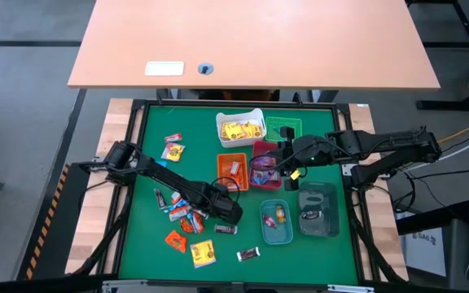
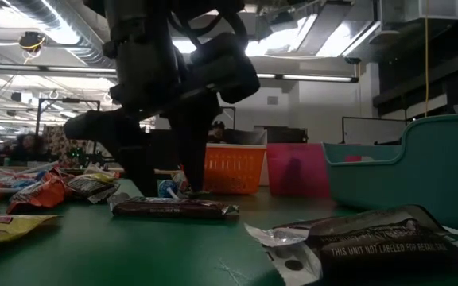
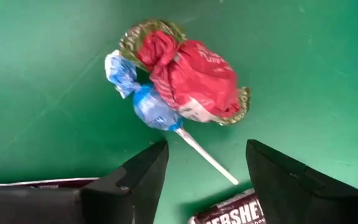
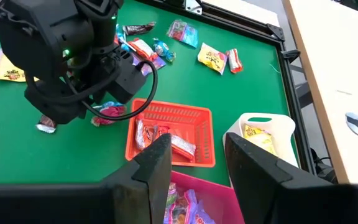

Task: Sort candy
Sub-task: Put the blue lollipop into the green basket

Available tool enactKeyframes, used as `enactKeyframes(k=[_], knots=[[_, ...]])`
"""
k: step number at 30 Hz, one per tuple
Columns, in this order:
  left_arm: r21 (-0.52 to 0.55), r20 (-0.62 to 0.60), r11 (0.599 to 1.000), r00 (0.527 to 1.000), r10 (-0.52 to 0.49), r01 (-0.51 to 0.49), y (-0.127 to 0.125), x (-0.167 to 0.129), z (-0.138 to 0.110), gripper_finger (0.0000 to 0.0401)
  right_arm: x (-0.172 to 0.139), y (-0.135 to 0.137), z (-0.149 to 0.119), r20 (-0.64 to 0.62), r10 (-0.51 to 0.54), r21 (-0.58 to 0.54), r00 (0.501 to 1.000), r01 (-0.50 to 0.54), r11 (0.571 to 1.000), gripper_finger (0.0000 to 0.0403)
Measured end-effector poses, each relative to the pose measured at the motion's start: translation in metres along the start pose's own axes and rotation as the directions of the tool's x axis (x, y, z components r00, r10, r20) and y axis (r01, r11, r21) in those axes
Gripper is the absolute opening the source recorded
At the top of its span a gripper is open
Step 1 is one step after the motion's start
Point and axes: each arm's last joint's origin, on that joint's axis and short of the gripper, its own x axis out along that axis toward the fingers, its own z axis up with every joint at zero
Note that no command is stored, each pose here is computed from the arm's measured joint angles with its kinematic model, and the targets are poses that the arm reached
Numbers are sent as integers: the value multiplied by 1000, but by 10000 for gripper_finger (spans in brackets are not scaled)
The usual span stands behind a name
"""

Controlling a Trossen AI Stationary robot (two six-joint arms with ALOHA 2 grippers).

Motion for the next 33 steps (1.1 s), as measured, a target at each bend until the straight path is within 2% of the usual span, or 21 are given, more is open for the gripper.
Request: enactKeyframes(k=[13, 23, 33], knots=[[13, 6, 994, 994, 107, -107, 10, -1, 0, 95, 0, 0, 0, -1, 0, 0, 1000, 0, 1000, 150], [107, 4, 983, 989, 148, -147, 14, -1, 0, 9, 0, 0, 0, -2, 0, 0, 1000, 0, 1000, 150], [213, -49, 970, 991, 128, -114, 14, -10, -2, 1, 0, 1, -6, -58, 9, -13, 998, -10, 1000, 150]])
